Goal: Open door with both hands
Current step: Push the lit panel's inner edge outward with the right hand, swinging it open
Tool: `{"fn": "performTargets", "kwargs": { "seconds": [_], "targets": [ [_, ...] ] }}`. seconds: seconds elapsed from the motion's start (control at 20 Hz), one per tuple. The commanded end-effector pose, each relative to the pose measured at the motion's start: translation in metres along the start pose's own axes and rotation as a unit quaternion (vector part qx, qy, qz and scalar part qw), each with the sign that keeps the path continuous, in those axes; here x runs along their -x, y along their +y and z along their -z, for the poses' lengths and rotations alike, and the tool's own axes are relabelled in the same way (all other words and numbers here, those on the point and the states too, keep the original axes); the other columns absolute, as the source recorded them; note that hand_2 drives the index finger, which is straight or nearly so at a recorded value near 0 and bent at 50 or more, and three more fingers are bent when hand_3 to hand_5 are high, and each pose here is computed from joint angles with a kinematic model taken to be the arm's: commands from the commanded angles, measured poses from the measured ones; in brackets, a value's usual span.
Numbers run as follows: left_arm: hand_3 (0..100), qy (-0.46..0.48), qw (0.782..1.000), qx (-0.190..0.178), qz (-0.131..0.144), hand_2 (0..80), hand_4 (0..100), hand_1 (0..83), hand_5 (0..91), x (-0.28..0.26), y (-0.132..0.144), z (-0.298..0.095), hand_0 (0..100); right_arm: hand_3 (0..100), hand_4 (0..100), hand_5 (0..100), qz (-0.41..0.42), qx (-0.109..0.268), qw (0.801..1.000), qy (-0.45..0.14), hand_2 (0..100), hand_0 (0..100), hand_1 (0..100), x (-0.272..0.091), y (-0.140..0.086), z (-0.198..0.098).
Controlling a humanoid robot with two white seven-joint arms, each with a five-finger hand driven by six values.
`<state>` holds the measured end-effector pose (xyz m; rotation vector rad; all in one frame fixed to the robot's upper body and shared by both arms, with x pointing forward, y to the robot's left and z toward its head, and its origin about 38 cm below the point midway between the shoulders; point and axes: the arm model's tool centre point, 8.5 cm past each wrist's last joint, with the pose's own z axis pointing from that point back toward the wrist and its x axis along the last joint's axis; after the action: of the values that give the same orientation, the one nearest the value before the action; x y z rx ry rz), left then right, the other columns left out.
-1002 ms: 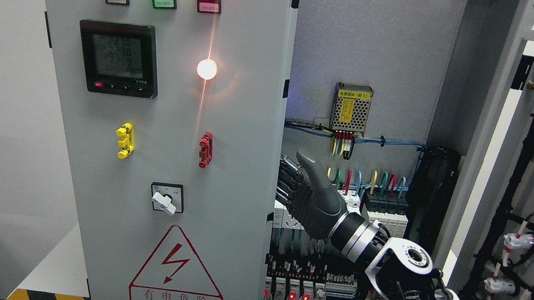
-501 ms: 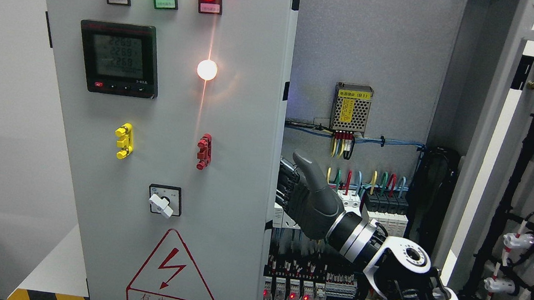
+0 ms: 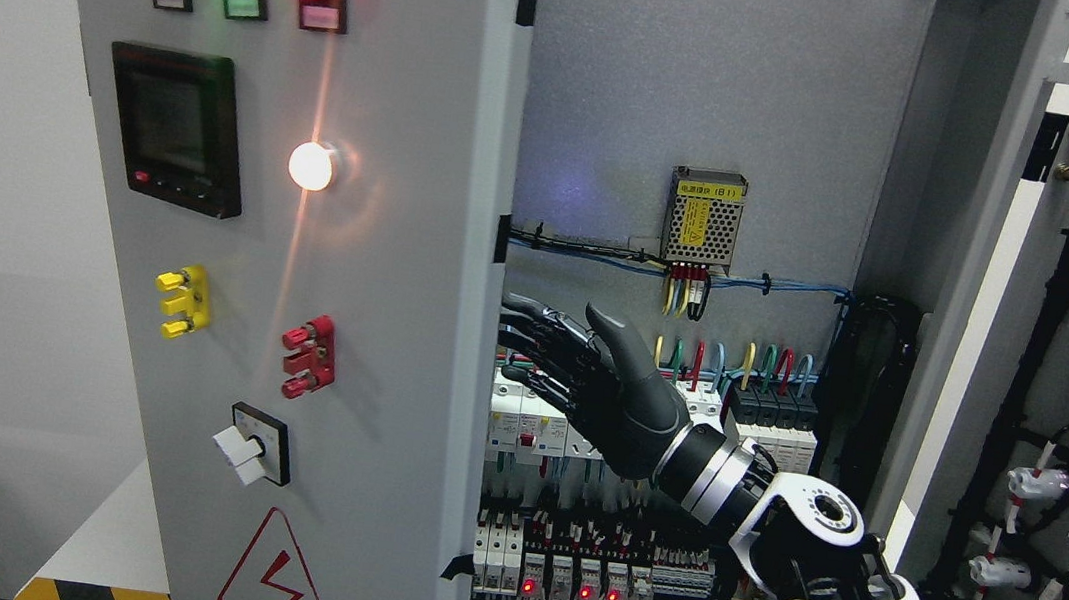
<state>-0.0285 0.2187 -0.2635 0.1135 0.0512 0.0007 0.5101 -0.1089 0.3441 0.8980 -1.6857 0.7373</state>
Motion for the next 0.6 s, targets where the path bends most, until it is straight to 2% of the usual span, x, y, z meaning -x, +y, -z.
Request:
{"fn": "performTargets", "kwargs": {
  "seconds": [0.0,0.35,0.55],
  "targets": [
    [0,0.006,1.0,0.0,0.002,0.0,0,0.0,0.0,0.004,0.0,0.0,0,0,0,0,0.002,-0.017,1.0,-0.02,0,19,0,-0.006,0.011,-0.005],
    [0,0.006,1.0,-0.001,0.002,0.0,0,0.0,0.0,0.004,0.001,0.0,0,0,0,0,-0.022,-0.059,0.998,-0.002,0,19,0,0.002,0.039,-0.009],
    [0,0.006,1.0,0.0,0.002,0.0,0,0.0,0.0,0.004,0.0,0.0,0,0,0,0,-0.024,-0.091,0.995,0.013,0,19,0,0.017,0.065,-0.007]
  ]
}}
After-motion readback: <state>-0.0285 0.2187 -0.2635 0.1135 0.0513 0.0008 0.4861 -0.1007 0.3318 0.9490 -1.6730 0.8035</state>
